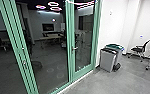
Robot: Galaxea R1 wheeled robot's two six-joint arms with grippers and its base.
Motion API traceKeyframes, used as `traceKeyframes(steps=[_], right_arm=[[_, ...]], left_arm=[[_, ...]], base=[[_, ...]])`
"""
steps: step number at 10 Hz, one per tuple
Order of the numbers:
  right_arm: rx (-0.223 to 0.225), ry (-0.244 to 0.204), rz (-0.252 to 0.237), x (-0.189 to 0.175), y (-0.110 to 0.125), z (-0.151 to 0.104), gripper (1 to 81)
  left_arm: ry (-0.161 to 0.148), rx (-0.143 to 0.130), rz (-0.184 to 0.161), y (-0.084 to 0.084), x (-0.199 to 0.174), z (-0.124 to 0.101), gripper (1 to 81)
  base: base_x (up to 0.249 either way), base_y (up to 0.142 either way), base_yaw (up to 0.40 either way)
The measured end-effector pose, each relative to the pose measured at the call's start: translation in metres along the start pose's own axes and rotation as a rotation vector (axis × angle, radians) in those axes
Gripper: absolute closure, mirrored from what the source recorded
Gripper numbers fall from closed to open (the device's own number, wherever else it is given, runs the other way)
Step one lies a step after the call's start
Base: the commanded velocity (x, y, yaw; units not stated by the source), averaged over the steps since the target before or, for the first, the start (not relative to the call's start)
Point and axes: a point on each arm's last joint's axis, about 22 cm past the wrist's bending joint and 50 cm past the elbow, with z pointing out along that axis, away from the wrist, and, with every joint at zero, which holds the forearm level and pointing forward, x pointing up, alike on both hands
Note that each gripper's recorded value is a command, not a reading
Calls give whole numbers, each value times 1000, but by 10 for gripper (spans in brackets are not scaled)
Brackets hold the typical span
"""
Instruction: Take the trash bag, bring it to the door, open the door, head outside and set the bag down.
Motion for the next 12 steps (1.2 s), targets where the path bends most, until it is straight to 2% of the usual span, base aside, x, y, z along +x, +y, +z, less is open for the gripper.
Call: traceKeyframes(steps=[7,8,10,12], right_arm=[[0,0,0,0,0,0,10],[0,1,0,0,0,0,10],[-1,37,0,6,0,0,10],[0,40,2,5,-1,0,10]], left_arm=[[1,1,0,-1,0,0,811],[15,1,0,-1,2,0,811],[75,6,-7,-5,4,2,811],[91,5,-10,-4,1,3,811]], base=[[163,-73,0],[165,-74,0],[170,-75,0],[170,-75,0]])
